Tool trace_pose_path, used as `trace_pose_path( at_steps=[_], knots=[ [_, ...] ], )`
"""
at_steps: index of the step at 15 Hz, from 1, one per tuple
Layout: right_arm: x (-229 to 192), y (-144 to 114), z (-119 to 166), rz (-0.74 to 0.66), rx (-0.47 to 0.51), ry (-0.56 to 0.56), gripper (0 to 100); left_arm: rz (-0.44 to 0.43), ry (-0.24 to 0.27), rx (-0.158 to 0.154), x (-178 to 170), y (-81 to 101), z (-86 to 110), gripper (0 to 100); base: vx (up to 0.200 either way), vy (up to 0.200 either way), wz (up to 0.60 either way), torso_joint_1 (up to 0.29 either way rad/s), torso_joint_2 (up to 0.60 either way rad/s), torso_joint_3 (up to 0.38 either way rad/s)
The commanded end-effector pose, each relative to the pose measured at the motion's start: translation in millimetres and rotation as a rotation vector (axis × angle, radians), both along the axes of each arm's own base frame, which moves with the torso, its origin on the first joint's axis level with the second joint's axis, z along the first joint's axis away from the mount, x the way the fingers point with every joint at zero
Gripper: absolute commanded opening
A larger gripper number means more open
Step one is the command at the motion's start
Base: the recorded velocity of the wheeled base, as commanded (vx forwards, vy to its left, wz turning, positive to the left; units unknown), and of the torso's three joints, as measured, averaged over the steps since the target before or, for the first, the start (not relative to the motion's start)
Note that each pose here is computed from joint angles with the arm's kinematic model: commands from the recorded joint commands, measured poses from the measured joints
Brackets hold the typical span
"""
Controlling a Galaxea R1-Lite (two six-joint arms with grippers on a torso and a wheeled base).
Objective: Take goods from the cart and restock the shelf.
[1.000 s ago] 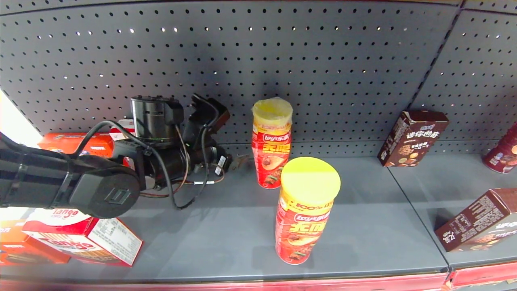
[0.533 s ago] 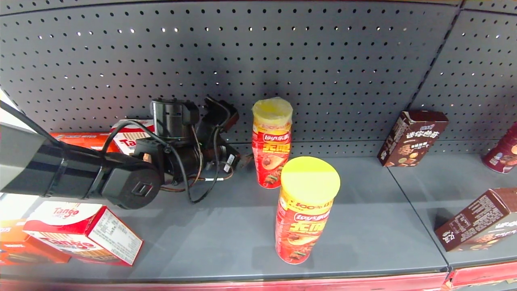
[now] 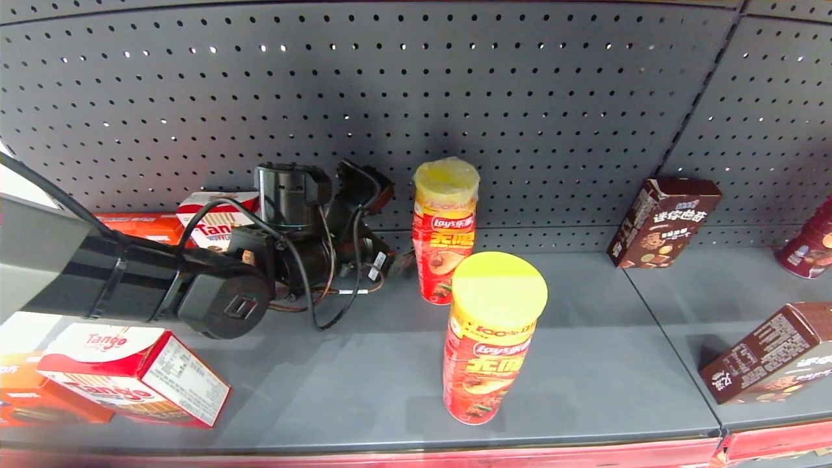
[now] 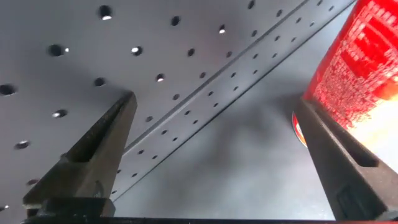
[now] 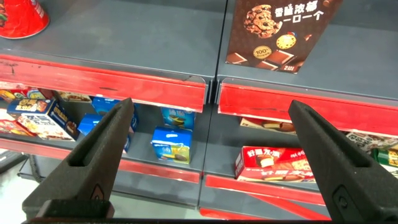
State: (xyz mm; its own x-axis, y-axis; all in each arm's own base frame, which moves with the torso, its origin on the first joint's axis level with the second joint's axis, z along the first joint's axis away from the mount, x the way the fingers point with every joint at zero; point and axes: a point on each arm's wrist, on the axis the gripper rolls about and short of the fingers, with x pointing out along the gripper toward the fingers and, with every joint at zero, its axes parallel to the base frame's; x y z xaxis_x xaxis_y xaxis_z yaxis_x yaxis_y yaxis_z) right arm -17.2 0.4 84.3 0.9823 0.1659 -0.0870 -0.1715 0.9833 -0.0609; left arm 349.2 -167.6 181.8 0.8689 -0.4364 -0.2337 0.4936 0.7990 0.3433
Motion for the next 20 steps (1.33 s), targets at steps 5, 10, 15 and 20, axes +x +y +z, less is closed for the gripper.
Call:
trace_pose_path(
  at_steps=[5, 10, 15, 20],
  knots=[
    [0, 0, 0, 0.011, -0.003, -0.001, 100, 0.014, -0.007, 0.004, -35, 23.5, 15.5, 100, 0.000, 0.000, 0.00, 0.000, 0.00, 0.000],
    [-7, 1, 34, -0.042, 0.024, -0.103, 100, 0.011, -0.071, 0.030, -71, 35.4, 37.3, 100, 0.000, 0.000, 0.00, 0.000, 0.00, 0.000],
    [26, 4, 111, 0.113, -0.001, -0.029, 100, 0.030, -0.103, 0.006, -71, 34.9, 38.2, 100, 0.000, 0.000, 0.00, 0.000, 0.00, 0.000],
    [95, 27, 138, 0.268, -0.079, 0.072, 100, 0.023, -0.101, 0.006, -75, 36.5, 29.4, 100, 0.000, 0.000, 0.00, 0.000, 0.00, 0.000]
  ],
)
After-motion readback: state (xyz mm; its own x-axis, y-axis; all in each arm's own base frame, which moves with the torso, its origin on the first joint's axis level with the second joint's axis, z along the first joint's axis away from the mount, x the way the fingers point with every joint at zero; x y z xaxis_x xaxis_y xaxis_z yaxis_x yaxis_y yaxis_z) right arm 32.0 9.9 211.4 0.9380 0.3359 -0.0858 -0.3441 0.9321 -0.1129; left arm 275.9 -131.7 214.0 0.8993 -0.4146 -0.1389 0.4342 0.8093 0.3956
